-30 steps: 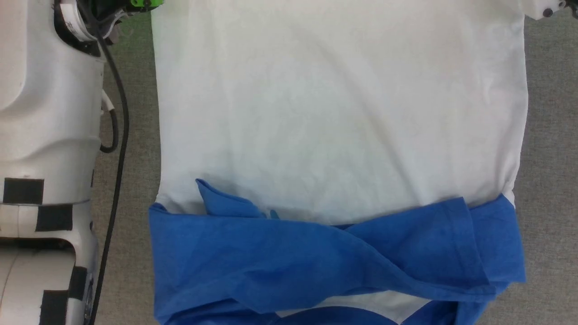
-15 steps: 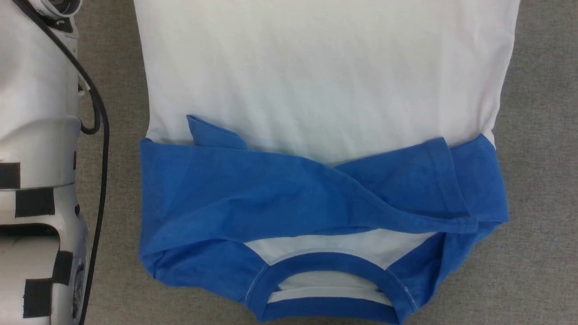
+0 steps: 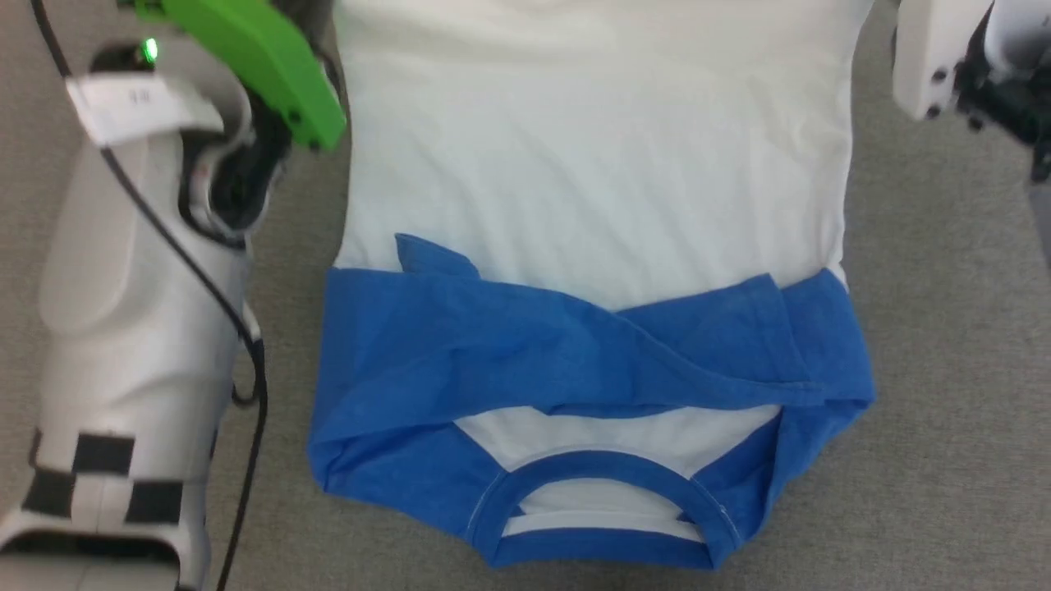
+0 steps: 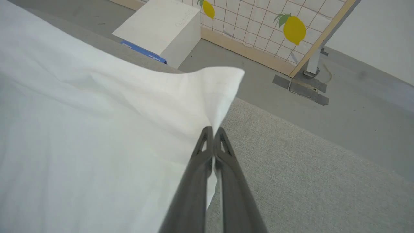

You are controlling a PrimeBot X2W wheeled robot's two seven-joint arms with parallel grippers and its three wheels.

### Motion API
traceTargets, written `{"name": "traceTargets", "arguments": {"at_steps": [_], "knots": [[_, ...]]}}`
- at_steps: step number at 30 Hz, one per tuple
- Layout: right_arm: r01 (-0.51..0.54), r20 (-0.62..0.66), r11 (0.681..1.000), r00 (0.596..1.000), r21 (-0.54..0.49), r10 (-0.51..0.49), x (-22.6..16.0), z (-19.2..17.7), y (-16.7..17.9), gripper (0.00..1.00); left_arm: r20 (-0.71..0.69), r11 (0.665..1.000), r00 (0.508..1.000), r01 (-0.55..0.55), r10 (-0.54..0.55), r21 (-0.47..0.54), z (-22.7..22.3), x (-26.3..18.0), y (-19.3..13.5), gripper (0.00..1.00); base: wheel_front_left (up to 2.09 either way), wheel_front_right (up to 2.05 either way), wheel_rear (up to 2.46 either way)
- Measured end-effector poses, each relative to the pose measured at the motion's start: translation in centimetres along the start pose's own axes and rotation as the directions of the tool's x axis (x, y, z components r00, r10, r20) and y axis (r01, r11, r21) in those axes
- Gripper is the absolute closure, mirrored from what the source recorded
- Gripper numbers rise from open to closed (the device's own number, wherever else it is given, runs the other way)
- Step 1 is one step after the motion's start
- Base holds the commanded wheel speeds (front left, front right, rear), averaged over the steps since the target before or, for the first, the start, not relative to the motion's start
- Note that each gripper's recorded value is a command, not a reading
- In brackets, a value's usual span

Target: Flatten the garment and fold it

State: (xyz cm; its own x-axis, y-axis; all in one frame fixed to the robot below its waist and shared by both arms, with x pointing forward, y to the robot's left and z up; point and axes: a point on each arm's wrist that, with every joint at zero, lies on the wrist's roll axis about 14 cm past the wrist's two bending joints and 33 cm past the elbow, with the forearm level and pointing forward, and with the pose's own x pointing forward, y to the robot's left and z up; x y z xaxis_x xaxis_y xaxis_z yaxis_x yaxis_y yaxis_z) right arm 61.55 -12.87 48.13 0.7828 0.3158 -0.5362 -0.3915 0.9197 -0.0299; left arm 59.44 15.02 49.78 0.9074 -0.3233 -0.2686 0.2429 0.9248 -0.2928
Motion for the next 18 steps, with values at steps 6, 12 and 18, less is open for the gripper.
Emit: {"name": "traceTargets", "arguments": {"at_steps": [6,12,18], "knots": [[-0.036,0.039,0.997,0.999,0.065,0.033,-4.2,-0.9,1.7,1.00,0.048,0.999,0.998,0.030,-0.029,-0.026,-0.2,-5.6,-1.8,1.00,0.00,0.00,0.00],[-0.058,0.034,0.990,0.998,0.126,0.054,-8.4,-3.5,3.4,1.00,0.106,0.996,0.994,0.027,-0.018,-0.086,-0.3,-11.2,-2.8,1.00,0.00,0.00,0.00],[-0.055,0.040,0.981,0.998,0.185,0.049,-11.6,-5.5,4.2,1.00,0.124,0.986,0.991,-0.024,0.045,-0.166,-2.0,-15.7,-2.5,1.00,0.00,0.00,0.00]]}}
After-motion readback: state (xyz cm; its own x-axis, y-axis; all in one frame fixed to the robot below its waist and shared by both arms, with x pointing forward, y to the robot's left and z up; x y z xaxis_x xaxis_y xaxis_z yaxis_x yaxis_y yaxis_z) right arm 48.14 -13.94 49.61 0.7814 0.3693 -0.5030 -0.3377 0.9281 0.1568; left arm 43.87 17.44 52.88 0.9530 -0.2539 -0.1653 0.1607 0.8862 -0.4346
